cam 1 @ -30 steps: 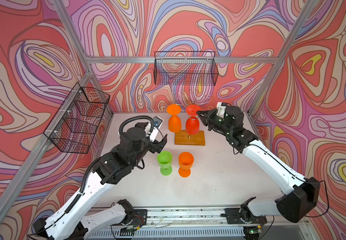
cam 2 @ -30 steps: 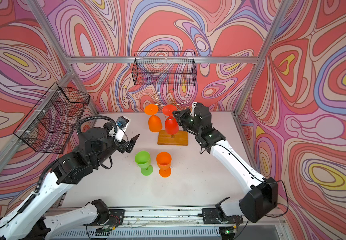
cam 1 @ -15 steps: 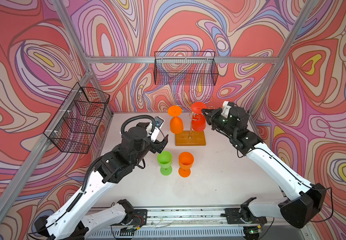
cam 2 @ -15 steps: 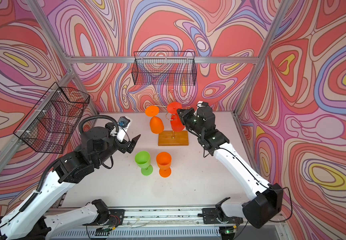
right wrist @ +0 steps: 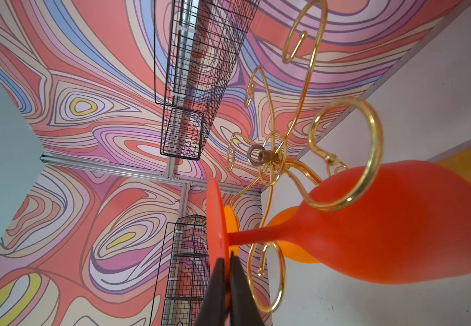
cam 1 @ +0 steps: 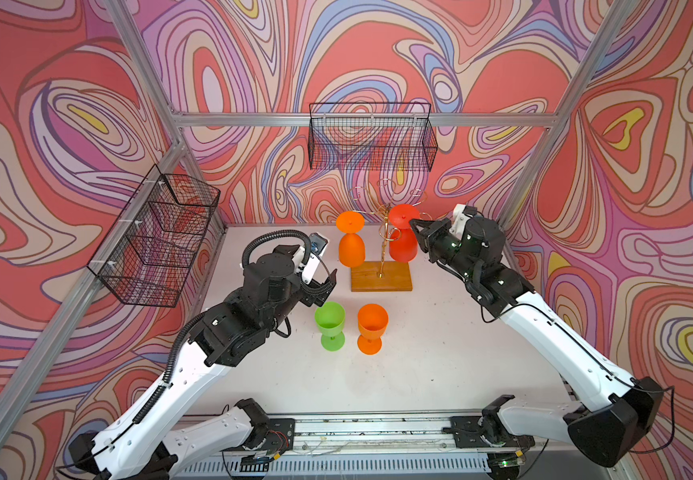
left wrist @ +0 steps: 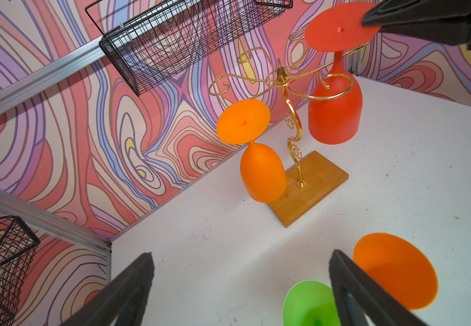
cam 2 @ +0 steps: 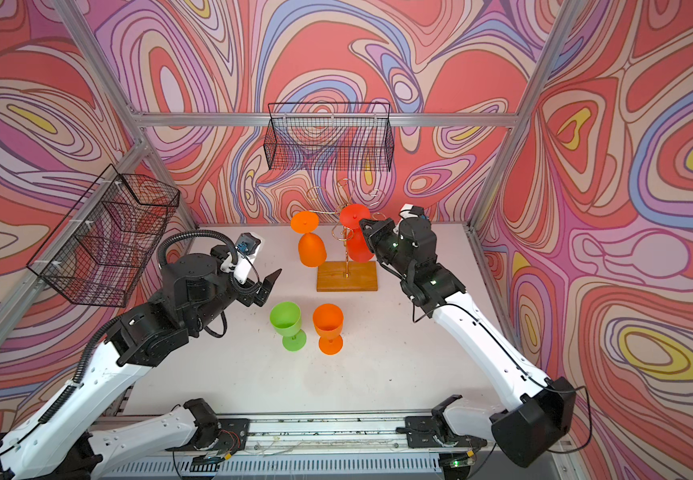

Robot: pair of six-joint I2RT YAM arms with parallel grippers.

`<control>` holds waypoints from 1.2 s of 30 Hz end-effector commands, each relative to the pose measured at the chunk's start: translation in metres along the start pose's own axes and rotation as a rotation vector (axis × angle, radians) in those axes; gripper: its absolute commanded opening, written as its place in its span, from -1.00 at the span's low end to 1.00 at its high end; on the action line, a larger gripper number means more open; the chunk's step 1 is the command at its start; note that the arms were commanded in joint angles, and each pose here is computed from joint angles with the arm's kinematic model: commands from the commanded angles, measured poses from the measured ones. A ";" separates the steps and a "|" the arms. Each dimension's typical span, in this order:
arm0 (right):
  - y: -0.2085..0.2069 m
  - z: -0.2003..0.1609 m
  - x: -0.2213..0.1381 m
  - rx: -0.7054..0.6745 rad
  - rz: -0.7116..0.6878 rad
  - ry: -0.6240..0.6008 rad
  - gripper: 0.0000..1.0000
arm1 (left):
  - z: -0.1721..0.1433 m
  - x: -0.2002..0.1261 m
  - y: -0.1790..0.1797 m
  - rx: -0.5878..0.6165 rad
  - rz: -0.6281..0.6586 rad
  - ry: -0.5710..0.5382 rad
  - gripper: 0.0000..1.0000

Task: Take the wine glass off the wine glass rack
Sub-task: Pick up the wine glass from the wine glass rack.

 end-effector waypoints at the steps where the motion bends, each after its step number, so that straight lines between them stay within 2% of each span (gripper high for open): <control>1: 0.000 0.001 -0.010 -0.022 -0.001 -0.020 -1.00 | -0.004 0.002 -0.002 -0.003 -0.013 0.016 0.92; 17: 0.008 -0.001 -0.037 -0.025 0.012 -0.009 -1.00 | -0.002 0.002 -0.002 -0.008 -0.021 0.008 0.92; 36: 0.079 -0.004 -0.048 -0.158 0.197 0.044 -1.00 | 0.016 0.012 -0.007 -0.031 -0.081 -0.047 0.92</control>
Point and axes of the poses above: each gripper's point midway between its finger pads, its own x axis out along the fingers, its own y axis along the line the jaws close on, z = x × y, the point moved 6 cm from there along -x, back along the fingers, and after that the axes turned 13 degrees about x, right-handed, at the moved point
